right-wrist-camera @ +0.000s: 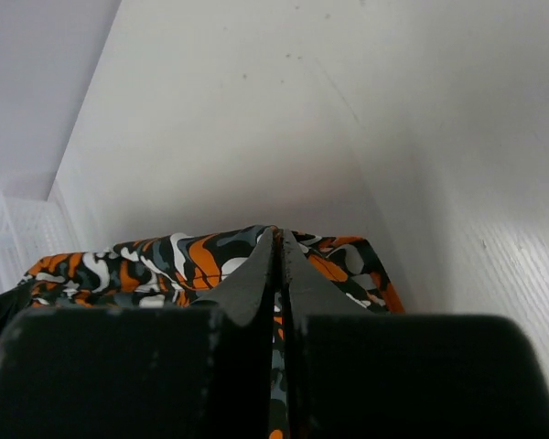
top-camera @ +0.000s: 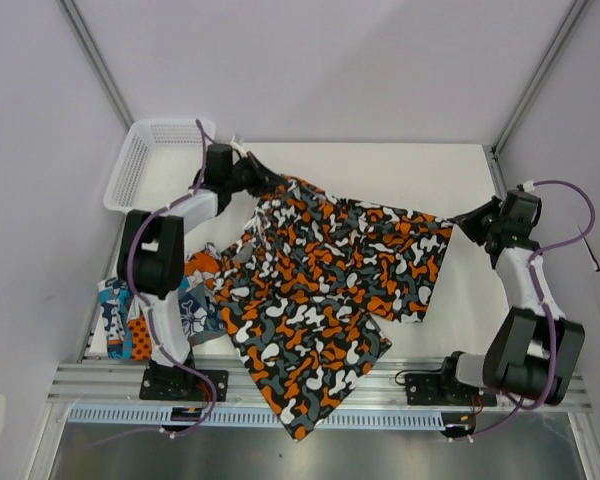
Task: Fold and stack the shorts
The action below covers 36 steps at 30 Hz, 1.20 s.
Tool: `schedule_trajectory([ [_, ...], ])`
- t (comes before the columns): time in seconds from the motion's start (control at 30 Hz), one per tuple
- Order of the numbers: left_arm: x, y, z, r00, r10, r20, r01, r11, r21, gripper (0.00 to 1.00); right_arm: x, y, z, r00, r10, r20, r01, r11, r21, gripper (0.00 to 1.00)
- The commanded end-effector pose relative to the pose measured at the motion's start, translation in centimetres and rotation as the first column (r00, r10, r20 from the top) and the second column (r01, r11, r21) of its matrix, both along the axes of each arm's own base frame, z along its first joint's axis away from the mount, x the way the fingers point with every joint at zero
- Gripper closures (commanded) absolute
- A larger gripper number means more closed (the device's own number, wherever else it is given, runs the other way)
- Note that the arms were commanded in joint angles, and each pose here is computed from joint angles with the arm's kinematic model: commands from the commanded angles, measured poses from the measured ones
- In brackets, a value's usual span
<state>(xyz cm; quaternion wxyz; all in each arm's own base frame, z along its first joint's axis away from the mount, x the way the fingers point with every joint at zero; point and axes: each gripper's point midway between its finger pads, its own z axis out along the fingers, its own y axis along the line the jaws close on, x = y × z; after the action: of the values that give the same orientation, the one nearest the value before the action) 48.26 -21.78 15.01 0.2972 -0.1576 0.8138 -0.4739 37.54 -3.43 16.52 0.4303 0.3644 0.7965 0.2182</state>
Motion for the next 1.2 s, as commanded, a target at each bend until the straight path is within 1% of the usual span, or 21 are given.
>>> schedule_trajectory([
  [0.0, 5.7, -1.1, 6.3, 0.980, 0.006, 0.197, 0.008, 0.998, -0.070, 1.00, 4.6, -2.9, 3.6, 0.985, -0.086, 0.149, 0.090, 0.996, -0.022, 1.00],
  [0.03, 6.6, -1.3, 5.8, 0.982, 0.009, 0.191, 0.004, 0.998, -0.070, 1.00, 6.0, -3.5, 2.4, 0.985, -0.100, 0.138, 0.102, 0.995, -0.004, 1.00],
  [0.07, 8.3, -1.7, 9.0, 0.967, 0.013, 0.255, 0.012, 0.995, -0.096, 1.00, 6.8, -4.2, 2.0, 0.983, -0.126, 0.135, 0.127, 0.992, 0.004, 1.00],
  [0.1, 9.5, -1.9, 6.4, 0.978, 0.010, 0.210, 0.010, 0.995, -0.096, 1.00, 8.4, -4.8, 3.3, 0.972, -0.149, 0.180, 0.147, 0.989, 0.022, 1.00],
  [0.13, 10.6, -2.2, 7.7, 0.969, 0.012, 0.245, 0.016, 0.994, -0.109, 1.00, 9.8, -5.3, 1.3, 0.976, -0.166, 0.144, 0.162, 0.986, 0.040, 1.00],
  [0.17, 11.3, -2.2, 7.5, 0.969, 0.017, 0.246, 0.010, 0.994, -0.109, 0.70, 10.8, -5.7, 1.0, 0.973, -0.176, 0.147, 0.170, 0.984, 0.051, 1.00],
  [0.2, 12.6, -2.3, 8.1, 0.967, 0.025, 0.254, 0.001, 0.995, -0.102, 0.44, 12.1, -5.8, 1.0, 0.972, -0.168, 0.166, 0.159, 0.985, 0.064, 0.85],
  [0.23, 13.1, -2.1, 7.5, 0.971, 0.032, 0.236, -0.011, 0.996, -0.089, 0.19, 13.9, -6.2, 0.3, 0.974, -0.169, 0.152, 0.158, 0.984, 0.085, 0.43],
  [0.27, 13.2, -1.7, 6.1, 0.981, 0.037, 0.190, -0.029, 0.999, -0.046, 0.01, 14.1, -6.2, -0.6, 0.979, -0.178, 0.104, 0.169, 0.981, 0.095, 0.27],
  [0.3, 13.7, -1.1, 7.6, 0.976, 0.049, 0.213, -0.042, 0.998, -0.038, 0.01, 14.6, -6.3, -0.5, 0.981, -0.172, 0.092, 0.164, 0.982, 0.095, 0.18],
  [0.37, 13.3, -0.3, 9.2, 0.969, 0.052, 0.243, -0.046, 0.998, -0.033, 0.01, 15.1, -6.6, 1.1, 0.982, -0.157, 0.100, 0.152, 0.987, 0.060, 0.13],
  [0.5, 10.5, 2.1, 10.8, 0.961, 0.085, 0.265, -0.089, 0.996, 0.004, 0.01, 12.5, -5.6, 3.2, 0.984, -0.142, 0.106, 0.144, 0.989, -0.014, 0.11],
  [0.57, 8.7, 2.5, 12.3, 0.951, 0.073, 0.301, -0.095, 0.994, 0.058, 0.01, 11.2, -5.0, 2.9, 0.989, -0.120, 0.083, 0.125, 0.991, -0.053, 0.13],
  [0.6, 7.6, 2.6, 11.5, 0.968, 0.068, 0.243, -0.095, 0.990, 0.099, 0.01, 10.5, -4.6, 3.6, 0.990, -0.109, 0.090, 0.115, 0.991, -0.065, 0.15],
  [0.7, 4.9, 3.2, 12.0, 0.967, 0.062, 0.247, -0.107, 0.980, 0.170, 0.01, 9.3, -2.0, 3.5, 0.995, -0.012, 0.103, 0.017, 0.998, -0.054, 0.29],
  [0.73, 3.9, 3.5, 10.8, 0.972, 0.068, 0.224, -0.111, 0.975, 0.190, 0.01, 9.0, -0.8, 3.5, 0.994, 0.026, 0.106, -0.021, 0.999, -0.049, 0.34],
  [0.87, -0.3, 4.8, 10.3, 0.972, 0.088, 0.217, -0.141, 0.958, 0.248, 0.01, 6.9, 5.1, 3.2, 0.977, 0.193, 0.095, -0.190, 0.981, -0.040, 0.37],
  [0.93, -1.3, 6.1, 8.2, 0.977, 0.116, 0.179, -0.170, 0.932, 0.321, 0.01, 5.0, 8.8, 3.0, 0.956, 0.281, 0.090, -0.277, 0.960, -0.048, 0.36],
  [1.03, -1.7, 7.2, 7.3, 0.977, 0.120, 0.179, -0.182, 0.902, 0.391, 0.01, 2.3, 13.1, 1.8, 0.924, 0.382, 0.026, -0.379, 0.922, -0.080, 0.36],
  [1.1, -0.9, 7.2, 6.5, 0.980, 0.095, 0.174, -0.163, 0.888, 0.430, 0.02, 0.3, 15.7, 0.7, 0.891, 0.454, -0.015, -0.453, 0.887, -0.090, 0.39],
  [1.17, 0.2, 7.1, 5.1, 0.986, 0.065, 0.151, -0.129, 0.875, 0.467, 0.02, -1.7, 16.5, -0.8, 0.877, 0.474, -0.083, -0.481, 0.869, -0.112, 0.43],
])
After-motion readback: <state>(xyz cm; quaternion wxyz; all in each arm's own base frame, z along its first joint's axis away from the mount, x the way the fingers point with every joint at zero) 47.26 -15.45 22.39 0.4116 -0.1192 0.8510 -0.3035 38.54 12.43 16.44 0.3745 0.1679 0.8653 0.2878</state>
